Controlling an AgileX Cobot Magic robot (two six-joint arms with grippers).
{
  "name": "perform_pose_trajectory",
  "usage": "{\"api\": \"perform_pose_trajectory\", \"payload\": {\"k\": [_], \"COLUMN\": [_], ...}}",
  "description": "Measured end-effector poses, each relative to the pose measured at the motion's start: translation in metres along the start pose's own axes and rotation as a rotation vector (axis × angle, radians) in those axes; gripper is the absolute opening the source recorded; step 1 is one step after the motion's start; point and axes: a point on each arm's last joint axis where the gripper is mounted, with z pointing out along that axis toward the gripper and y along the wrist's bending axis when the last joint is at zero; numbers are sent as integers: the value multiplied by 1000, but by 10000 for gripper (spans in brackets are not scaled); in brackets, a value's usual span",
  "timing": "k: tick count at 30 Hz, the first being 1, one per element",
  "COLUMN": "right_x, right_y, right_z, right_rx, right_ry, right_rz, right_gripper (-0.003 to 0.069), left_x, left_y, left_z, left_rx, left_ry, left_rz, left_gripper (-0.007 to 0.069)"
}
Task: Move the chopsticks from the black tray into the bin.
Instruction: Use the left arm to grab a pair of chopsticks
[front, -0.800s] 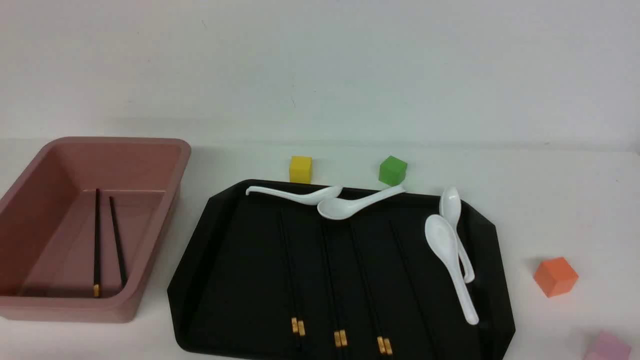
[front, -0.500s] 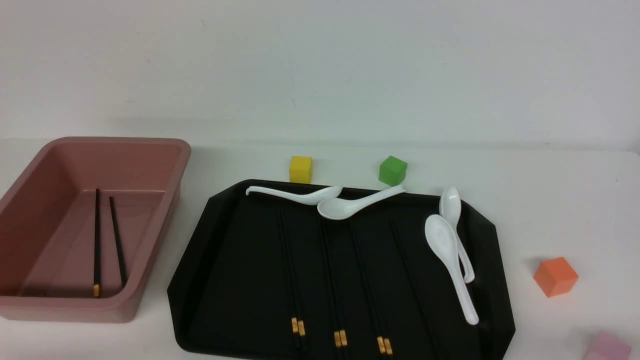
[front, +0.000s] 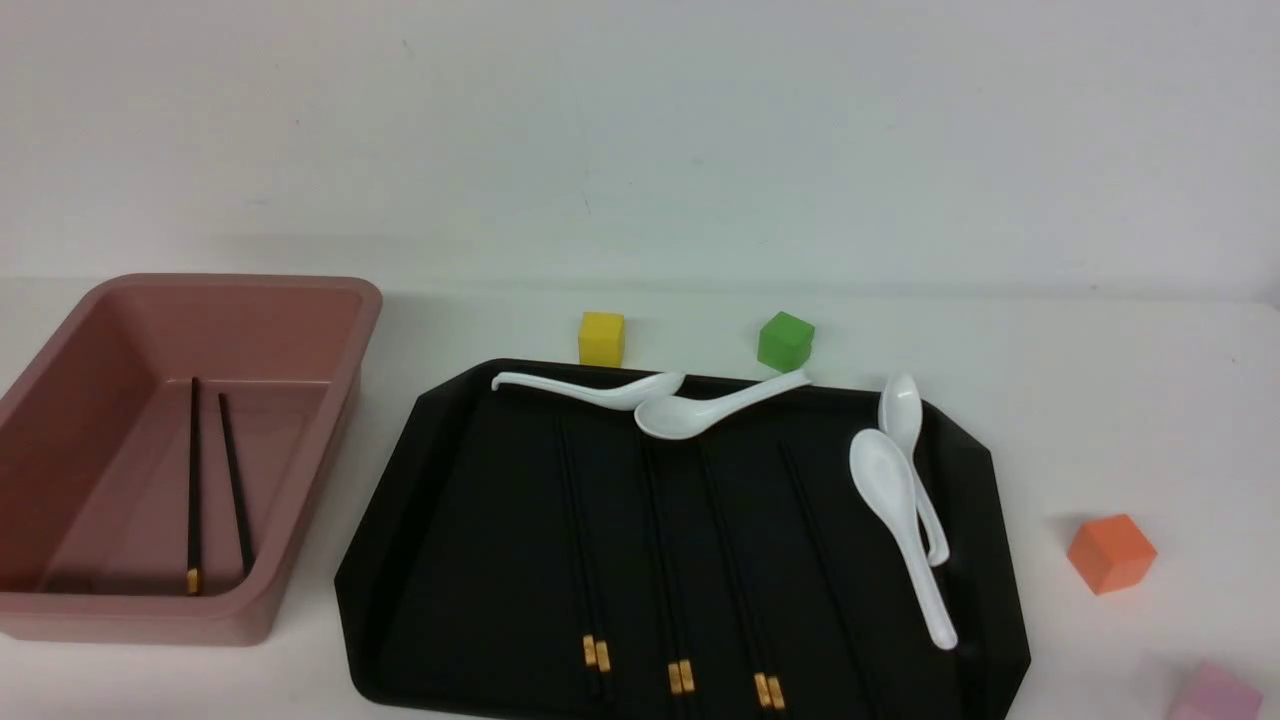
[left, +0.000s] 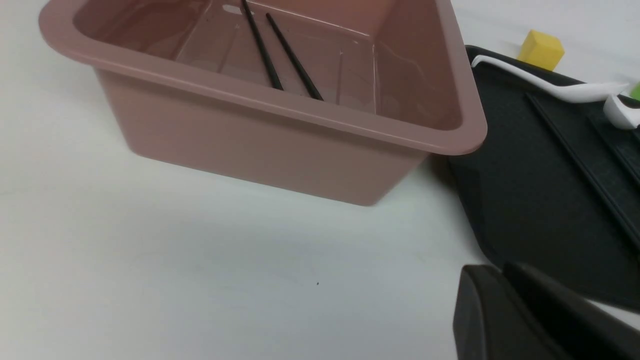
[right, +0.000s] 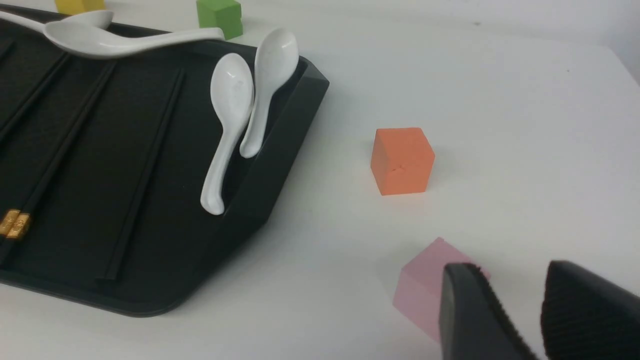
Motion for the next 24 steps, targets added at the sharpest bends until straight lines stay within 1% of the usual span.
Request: {"api": "perform_pose_trajectory", "payload": {"k": [24], "right_x": [0], "right_y": [0], "right_z": [0], "right_rx": [0], "right_ry": [0], "right_rz": [0], "right_gripper": [240], "left_x": [0], "left_y": [0], "left_z": [0], "left_rx": [0], "left_ry": [1], "left_rz": [0], "left_gripper": [60]}}
